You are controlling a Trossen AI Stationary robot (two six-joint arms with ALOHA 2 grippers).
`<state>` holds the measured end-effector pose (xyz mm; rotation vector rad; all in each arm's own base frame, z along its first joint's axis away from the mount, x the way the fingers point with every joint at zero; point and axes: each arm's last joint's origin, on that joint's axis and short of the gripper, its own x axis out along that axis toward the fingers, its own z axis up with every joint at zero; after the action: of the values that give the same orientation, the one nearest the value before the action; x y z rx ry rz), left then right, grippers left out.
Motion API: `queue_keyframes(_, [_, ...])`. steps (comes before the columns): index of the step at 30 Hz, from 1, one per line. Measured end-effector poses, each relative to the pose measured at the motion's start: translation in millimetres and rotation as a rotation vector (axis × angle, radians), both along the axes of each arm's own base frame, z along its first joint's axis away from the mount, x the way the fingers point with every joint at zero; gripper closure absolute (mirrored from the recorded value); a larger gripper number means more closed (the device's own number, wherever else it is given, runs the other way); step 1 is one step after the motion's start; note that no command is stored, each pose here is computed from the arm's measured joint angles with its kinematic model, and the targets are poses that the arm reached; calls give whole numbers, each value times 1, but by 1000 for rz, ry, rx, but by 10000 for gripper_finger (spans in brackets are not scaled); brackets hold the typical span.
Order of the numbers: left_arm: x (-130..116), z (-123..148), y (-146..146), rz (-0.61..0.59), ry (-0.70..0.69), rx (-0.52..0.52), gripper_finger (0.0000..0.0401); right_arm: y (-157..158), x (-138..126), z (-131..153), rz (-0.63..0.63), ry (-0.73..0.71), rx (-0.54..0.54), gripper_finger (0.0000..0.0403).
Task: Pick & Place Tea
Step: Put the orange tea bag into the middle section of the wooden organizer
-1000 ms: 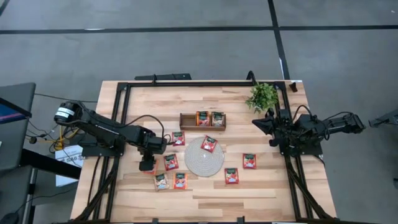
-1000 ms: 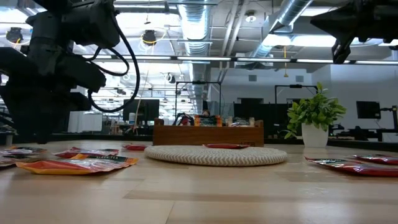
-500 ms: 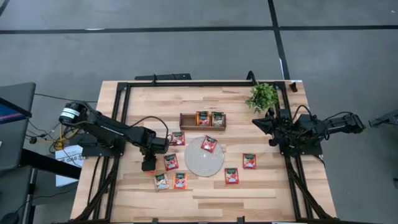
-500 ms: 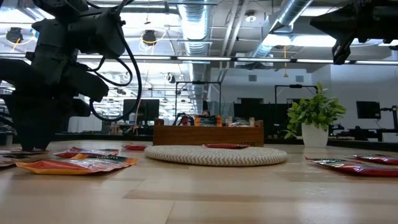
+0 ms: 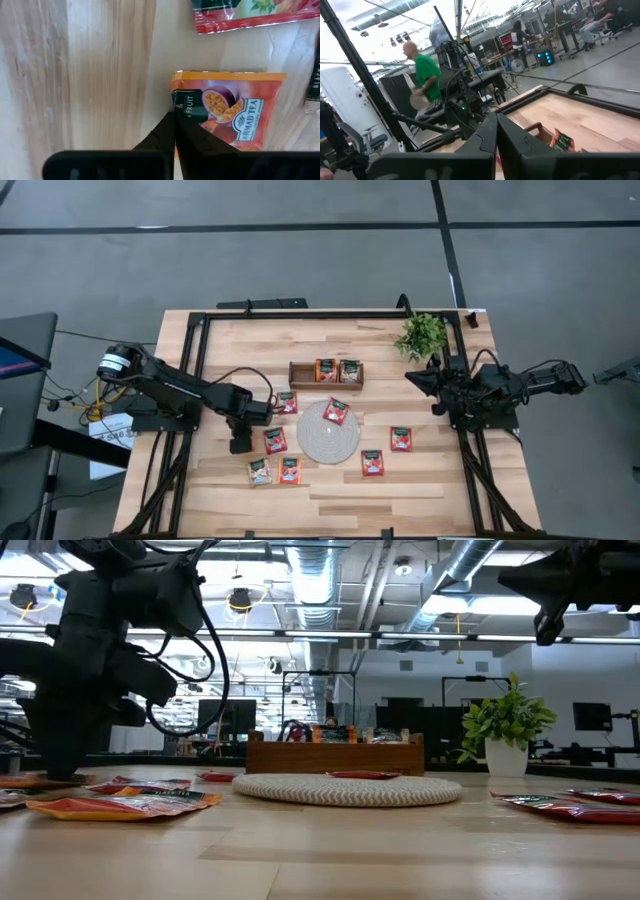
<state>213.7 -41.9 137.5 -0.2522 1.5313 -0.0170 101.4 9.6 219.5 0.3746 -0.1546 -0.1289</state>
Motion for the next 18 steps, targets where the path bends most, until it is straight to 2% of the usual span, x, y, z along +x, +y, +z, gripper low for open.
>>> queue_keyframes(5, [4,18,-1,16,-37,-17,401,0,0,-1,0,12,-2,403])
queue_keyframes(10, [4,42,0,52,-7,3,401,0,0,-1,0,11,-2,403])
queue_keyframes(14, [7,67,1,53,29,40,401,0,0,-1,0,12,-2,403])
queue_keyframes(18, [14,95,1,38,-2,100,401,0,0,-1,0,12,-2,403])
